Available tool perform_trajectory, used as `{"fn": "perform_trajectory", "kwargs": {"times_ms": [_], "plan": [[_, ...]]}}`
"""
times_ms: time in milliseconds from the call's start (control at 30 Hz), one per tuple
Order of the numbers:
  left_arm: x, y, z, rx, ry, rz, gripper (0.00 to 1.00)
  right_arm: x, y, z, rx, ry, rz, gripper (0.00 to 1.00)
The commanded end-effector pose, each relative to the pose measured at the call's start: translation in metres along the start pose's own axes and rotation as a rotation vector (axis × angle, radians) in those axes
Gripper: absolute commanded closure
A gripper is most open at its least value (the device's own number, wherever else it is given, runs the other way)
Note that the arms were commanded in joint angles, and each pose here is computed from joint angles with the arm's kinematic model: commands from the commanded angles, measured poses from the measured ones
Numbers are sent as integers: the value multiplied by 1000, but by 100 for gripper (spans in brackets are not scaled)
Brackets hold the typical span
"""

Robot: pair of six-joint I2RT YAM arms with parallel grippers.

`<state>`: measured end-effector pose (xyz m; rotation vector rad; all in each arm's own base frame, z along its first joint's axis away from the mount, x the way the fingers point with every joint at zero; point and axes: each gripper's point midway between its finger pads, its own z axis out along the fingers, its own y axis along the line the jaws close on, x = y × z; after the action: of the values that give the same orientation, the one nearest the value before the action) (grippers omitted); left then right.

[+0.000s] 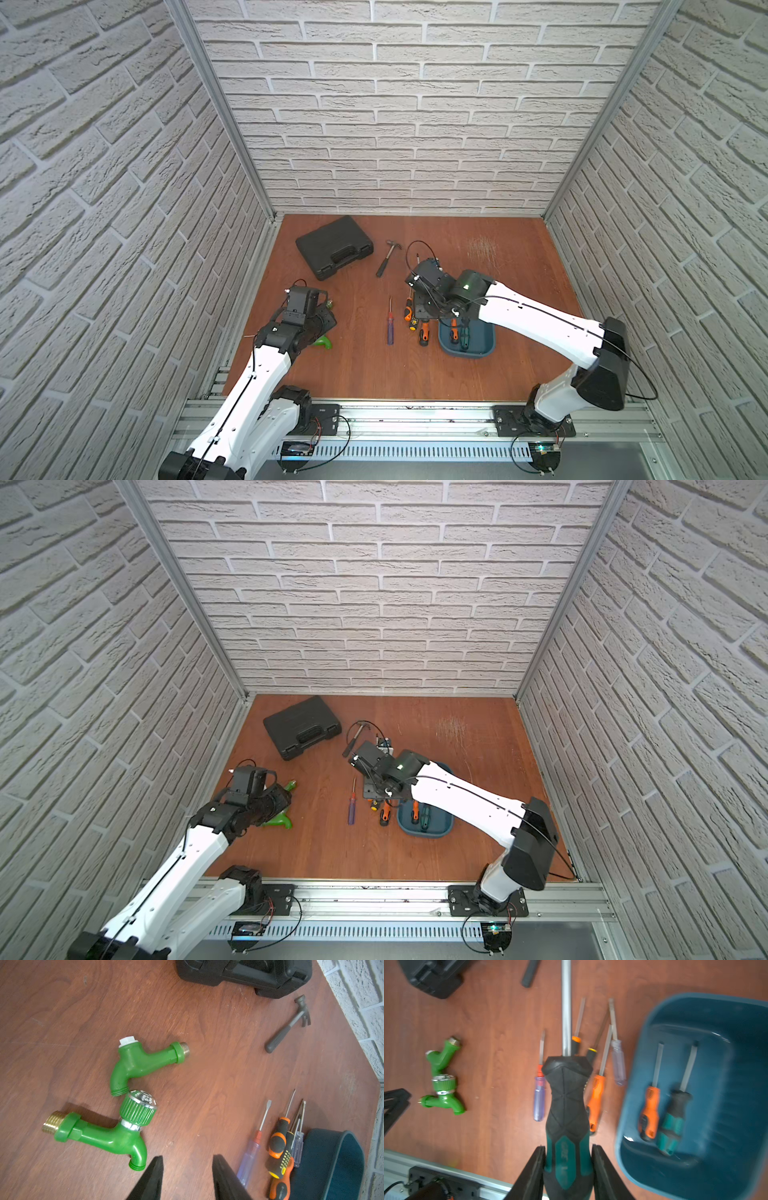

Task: Put the screwdriver on the desktop into the storage box
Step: Pick up the screwdriver from the center of the board, then place the screwdriver in the storage box.

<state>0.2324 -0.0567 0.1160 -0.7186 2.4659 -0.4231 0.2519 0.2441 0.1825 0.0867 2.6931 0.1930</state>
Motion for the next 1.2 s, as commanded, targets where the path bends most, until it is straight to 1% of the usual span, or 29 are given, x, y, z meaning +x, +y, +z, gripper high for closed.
{"fn": "perform_trajectory", "kwargs": {"times_ms": [0,133,267,433,633,867,1167], "plan": [[-5,-9,-1,35,-17,15,55,5,-51,-14,84,-55,85,82],[-3,-11,0,41,-12,18,56,22,-90,-10,81,-53,163,82],[-2,-12,2,45,-7,18,56,35,-106,5,89,-22,179,82],[-2,-14,0,46,-6,24,56,33,-102,22,74,-4,166,82],[-1,-14,-3,42,-10,31,56,34,-92,49,27,59,173,82],[-1,-13,-6,39,-18,31,56,40,-86,76,26,133,157,82],[-1,-14,-7,43,-19,37,56,53,-87,98,45,208,140,78]]}}
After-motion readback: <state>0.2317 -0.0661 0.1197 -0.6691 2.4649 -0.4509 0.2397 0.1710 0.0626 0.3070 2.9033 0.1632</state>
